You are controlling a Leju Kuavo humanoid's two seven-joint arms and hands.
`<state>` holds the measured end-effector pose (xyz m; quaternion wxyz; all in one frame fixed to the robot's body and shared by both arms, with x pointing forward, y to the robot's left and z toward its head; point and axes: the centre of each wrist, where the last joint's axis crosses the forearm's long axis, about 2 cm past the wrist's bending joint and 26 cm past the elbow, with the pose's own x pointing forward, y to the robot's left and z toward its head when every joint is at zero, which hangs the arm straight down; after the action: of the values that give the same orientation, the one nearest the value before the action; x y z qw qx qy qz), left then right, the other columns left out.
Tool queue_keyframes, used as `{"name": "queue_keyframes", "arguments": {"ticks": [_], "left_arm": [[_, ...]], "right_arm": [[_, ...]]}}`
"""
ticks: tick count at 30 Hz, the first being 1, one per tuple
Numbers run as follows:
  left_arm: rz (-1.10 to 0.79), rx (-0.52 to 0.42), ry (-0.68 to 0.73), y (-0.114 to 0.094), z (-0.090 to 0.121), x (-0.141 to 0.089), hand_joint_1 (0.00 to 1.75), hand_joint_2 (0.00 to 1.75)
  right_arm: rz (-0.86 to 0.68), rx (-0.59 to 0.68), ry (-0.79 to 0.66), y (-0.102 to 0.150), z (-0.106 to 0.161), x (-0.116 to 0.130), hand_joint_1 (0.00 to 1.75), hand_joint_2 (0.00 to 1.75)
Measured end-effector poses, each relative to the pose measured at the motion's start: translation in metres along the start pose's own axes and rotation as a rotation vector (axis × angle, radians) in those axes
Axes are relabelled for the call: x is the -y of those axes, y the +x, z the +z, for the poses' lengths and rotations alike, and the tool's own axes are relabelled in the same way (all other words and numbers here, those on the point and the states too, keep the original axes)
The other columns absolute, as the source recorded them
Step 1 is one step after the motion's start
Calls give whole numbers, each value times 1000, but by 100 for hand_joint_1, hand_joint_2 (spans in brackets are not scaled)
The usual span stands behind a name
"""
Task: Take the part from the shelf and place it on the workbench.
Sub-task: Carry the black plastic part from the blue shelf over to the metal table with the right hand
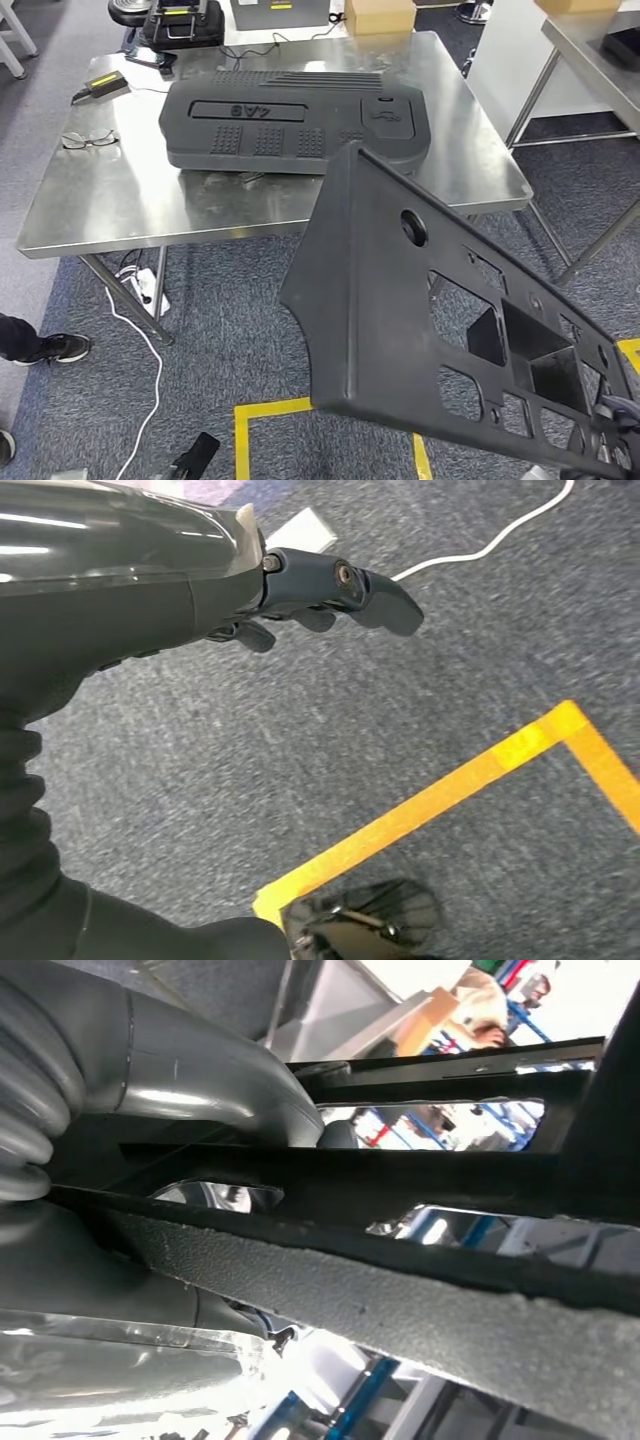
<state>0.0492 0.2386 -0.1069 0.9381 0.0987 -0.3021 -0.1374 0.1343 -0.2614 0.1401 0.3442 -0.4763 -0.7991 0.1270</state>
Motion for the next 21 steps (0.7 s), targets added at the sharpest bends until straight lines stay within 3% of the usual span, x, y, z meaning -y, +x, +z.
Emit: {"name": "queue_keyframes", "arguments": {"ticks": [21], "left_arm": [[-3,10,-15,3,-1,2,0,175]], "right_arm": [[1,39,-15,1,-3,2,175,175]]}}
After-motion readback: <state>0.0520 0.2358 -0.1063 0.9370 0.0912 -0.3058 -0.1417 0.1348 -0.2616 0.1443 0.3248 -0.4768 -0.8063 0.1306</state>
